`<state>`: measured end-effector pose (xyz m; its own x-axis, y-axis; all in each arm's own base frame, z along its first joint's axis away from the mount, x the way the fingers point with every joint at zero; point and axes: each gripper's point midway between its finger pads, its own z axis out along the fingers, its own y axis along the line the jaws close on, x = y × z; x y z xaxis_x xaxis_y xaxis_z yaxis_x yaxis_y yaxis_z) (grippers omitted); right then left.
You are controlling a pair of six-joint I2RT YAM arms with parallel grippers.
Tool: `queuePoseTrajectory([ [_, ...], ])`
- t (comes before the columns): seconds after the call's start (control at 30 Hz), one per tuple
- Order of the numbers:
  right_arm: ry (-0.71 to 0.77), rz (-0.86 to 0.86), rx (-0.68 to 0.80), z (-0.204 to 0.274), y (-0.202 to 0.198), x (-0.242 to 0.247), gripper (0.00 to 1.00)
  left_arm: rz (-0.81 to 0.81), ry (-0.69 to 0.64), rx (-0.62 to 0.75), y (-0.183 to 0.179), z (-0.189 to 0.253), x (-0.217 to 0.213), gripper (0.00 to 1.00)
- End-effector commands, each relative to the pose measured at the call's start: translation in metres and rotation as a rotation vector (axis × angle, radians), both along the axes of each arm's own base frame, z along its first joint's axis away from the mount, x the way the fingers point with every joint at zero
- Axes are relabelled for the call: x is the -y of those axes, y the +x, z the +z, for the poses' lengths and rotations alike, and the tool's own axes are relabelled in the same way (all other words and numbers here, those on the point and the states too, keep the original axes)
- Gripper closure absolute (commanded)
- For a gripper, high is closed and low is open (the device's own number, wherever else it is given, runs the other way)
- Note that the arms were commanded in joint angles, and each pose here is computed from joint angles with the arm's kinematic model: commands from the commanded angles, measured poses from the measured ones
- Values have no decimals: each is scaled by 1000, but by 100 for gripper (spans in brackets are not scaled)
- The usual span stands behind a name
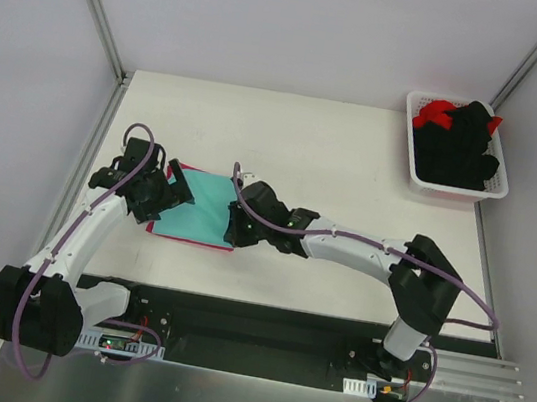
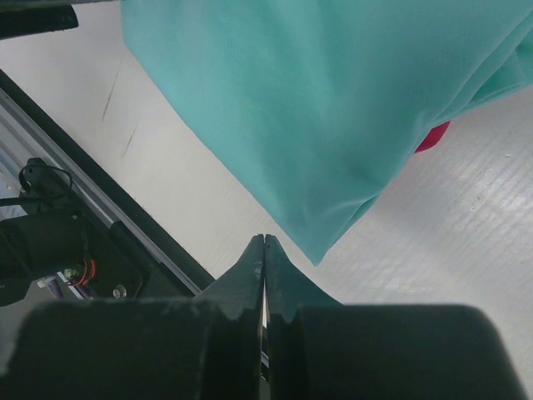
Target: Fold and stack the t-shirts
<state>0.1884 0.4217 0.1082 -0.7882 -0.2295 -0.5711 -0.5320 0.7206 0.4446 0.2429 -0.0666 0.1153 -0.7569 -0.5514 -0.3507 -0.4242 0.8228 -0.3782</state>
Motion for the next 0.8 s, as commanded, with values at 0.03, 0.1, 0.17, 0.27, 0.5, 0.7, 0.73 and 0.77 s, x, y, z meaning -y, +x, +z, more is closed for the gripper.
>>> queuePoseTrajectory([
  [0.03, 11, 6, -5, -22, -2, -9, 99, -14, -56, 33, 1, 11, 10, 1],
  [0.1, -6, 13, -11, -33, 0, -13, 99, -16, -56, 35, 1, 12, 10, 1],
  [0.17, -22, 20, -14, -42, 1, -14, 99, -19, -61, 42, 2, 14, 11, 1],
  [0.27, -53, 22, -30, -62, 1, -14, 99, -19, -60, 39, 2, 14, 11, 1],
  [0.5, -50, 24, -9, -53, 3, -13, 99, -24, -68, 35, 4, 15, 13, 1],
  [0.7, -14, 10, 90, 15, 12, -6, 99, -26, -81, 37, 7, 18, 16, 1],
  [0.73, -13, 11, 105, 22, 13, -4, 99, -22, -85, 34, 7, 18, 16, 1],
  [0.77, -27, 1, 120, 29, 16, 1, 99, -20, -87, 31, 6, 17, 16, 1],
])
